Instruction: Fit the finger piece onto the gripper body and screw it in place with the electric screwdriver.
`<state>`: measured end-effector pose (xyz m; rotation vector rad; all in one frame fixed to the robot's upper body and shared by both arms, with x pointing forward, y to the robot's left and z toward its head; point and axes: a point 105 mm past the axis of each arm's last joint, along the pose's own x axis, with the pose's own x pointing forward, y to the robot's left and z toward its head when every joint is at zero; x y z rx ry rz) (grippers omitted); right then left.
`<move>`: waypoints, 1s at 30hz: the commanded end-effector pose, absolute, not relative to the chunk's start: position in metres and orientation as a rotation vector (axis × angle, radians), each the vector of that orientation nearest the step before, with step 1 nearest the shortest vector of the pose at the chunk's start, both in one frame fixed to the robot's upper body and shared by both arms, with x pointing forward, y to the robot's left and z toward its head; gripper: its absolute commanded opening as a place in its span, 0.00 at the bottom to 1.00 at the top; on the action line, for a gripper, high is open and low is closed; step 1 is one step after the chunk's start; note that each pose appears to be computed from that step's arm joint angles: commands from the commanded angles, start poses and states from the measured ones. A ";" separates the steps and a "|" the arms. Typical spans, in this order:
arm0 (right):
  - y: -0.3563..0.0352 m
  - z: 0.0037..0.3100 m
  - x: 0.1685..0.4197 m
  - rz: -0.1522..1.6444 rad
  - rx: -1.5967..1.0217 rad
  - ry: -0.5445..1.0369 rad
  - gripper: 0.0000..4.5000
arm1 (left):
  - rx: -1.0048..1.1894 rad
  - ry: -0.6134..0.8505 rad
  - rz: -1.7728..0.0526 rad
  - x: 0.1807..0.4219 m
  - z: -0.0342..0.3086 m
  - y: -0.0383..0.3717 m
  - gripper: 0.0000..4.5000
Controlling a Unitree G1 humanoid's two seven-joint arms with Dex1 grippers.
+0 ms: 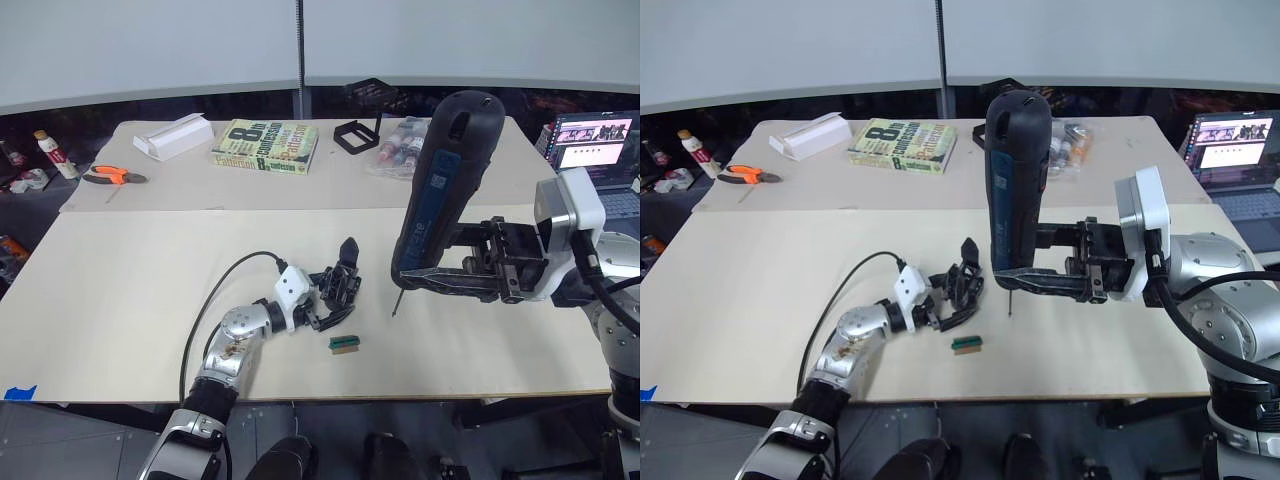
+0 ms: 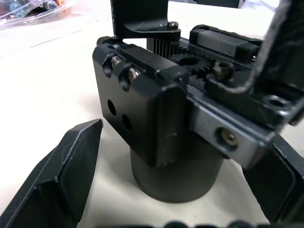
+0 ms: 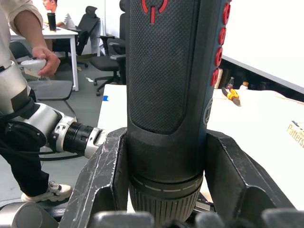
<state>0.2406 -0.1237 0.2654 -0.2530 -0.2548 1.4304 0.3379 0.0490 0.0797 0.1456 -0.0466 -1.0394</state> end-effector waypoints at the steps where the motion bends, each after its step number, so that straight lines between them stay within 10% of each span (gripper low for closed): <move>1: -0.124 0.284 0.232 1.437 -0.292 -0.337 0.41 | 0.154 -0.035 -1.041 0.338 0.078 0.048 0.81; 4: -0.124 0.291 0.233 1.435 -0.288 -0.350 0.41 | 0.156 -0.029 -1.041 0.338 0.076 0.049 0.51; 15: -0.097 0.342 0.242 1.501 -0.240 -0.473 0.41 | 0.153 -0.048 -1.054 0.339 0.079 0.047 0.52; 30: -0.045 0.334 0.267 1.571 -0.259 -0.463 0.41 | 0.168 -0.048 -1.058 0.339 0.079 0.048 0.52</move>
